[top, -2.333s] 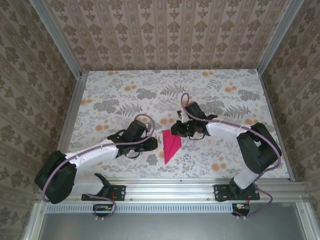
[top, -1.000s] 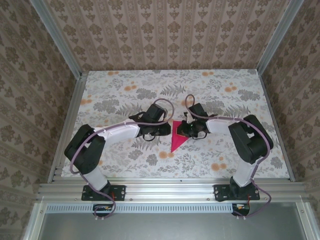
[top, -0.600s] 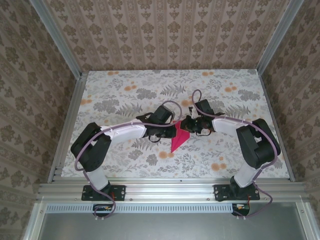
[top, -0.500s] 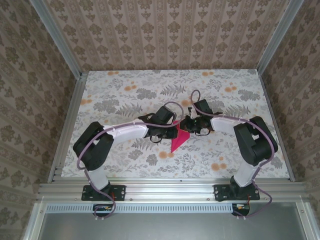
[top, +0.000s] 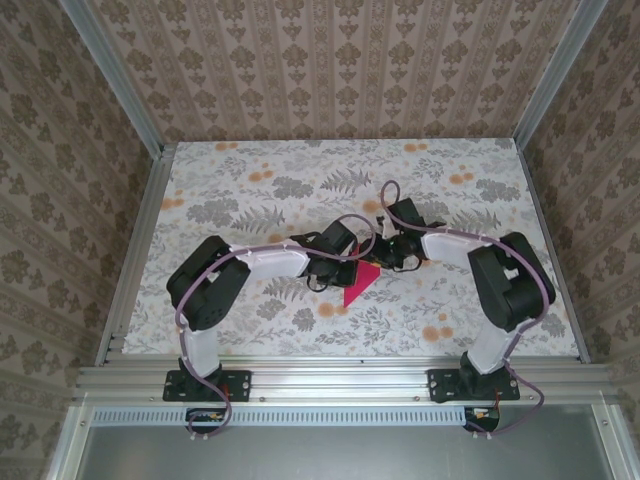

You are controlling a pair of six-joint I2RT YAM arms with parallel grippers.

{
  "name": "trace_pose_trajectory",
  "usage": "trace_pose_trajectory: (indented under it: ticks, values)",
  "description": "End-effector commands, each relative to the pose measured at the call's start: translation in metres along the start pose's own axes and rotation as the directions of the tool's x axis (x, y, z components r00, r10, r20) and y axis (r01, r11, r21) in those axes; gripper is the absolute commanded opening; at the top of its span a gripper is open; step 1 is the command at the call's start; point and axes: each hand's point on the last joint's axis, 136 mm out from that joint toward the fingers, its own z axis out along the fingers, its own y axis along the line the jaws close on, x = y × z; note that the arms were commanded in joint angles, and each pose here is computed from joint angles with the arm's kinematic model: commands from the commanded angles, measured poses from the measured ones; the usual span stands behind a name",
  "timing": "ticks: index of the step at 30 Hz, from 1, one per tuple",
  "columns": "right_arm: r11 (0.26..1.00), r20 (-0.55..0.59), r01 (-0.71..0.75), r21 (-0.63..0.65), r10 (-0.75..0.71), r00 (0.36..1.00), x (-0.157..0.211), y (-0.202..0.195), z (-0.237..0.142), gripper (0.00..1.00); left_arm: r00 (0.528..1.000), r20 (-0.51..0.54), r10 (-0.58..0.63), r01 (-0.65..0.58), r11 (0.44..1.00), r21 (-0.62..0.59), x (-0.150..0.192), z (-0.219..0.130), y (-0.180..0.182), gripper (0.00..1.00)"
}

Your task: Fold a paper plane with a square sheet of paper (pick it up from the middle)

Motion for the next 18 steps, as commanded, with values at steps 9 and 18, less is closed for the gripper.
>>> trace_pose_trajectory:
  ticks: [9,18]
  values:
    - [0.993,0.049,-0.056,0.108,0.051,0.998,0.028,-0.04,-0.038,0.39,1.0,-0.008,-0.02,0.02,0.999,0.046,0.014,-0.001,0.0,0.07]
    - [0.991,0.05,-0.082,0.107,0.077,0.996,0.042,-0.049,-0.037,0.42,0.997,0.082,-0.01,0.004,0.998,0.067,-0.012,-0.033,-0.011,0.13]
